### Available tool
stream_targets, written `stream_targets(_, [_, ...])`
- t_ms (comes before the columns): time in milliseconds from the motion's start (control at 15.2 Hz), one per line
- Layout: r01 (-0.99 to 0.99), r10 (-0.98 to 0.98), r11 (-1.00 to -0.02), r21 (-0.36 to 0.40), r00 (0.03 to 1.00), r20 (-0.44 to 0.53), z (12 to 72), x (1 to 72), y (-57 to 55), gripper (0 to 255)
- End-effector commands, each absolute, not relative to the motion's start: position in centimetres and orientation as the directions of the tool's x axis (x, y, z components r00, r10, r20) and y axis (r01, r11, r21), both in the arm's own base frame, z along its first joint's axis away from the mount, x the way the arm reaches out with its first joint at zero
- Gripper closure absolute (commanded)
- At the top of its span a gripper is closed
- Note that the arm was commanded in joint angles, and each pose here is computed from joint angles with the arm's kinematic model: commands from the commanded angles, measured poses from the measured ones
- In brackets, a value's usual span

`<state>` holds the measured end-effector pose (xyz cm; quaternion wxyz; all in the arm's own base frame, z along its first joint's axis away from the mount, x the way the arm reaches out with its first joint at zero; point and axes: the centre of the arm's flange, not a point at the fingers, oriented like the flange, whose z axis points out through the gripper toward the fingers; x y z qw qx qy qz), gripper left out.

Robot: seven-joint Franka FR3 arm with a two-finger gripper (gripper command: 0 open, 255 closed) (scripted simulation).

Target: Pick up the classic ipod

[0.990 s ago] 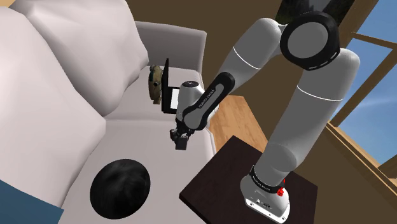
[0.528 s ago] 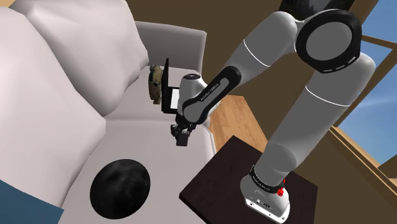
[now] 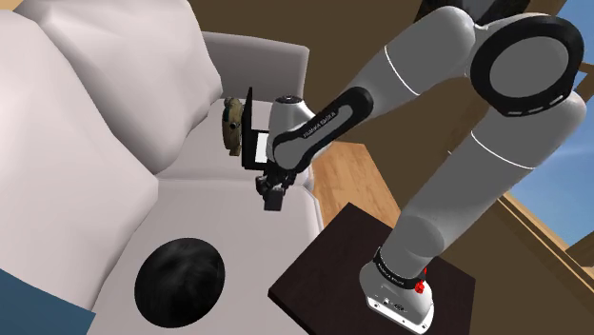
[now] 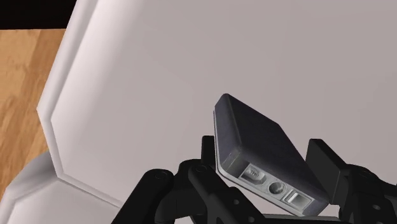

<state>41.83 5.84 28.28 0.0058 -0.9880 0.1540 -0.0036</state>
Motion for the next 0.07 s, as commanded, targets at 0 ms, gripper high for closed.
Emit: stream_targets(0, [-0.304,-0.304,-0.953,-0.013,0.953,0.005,28.60,41.87,5.90,255])
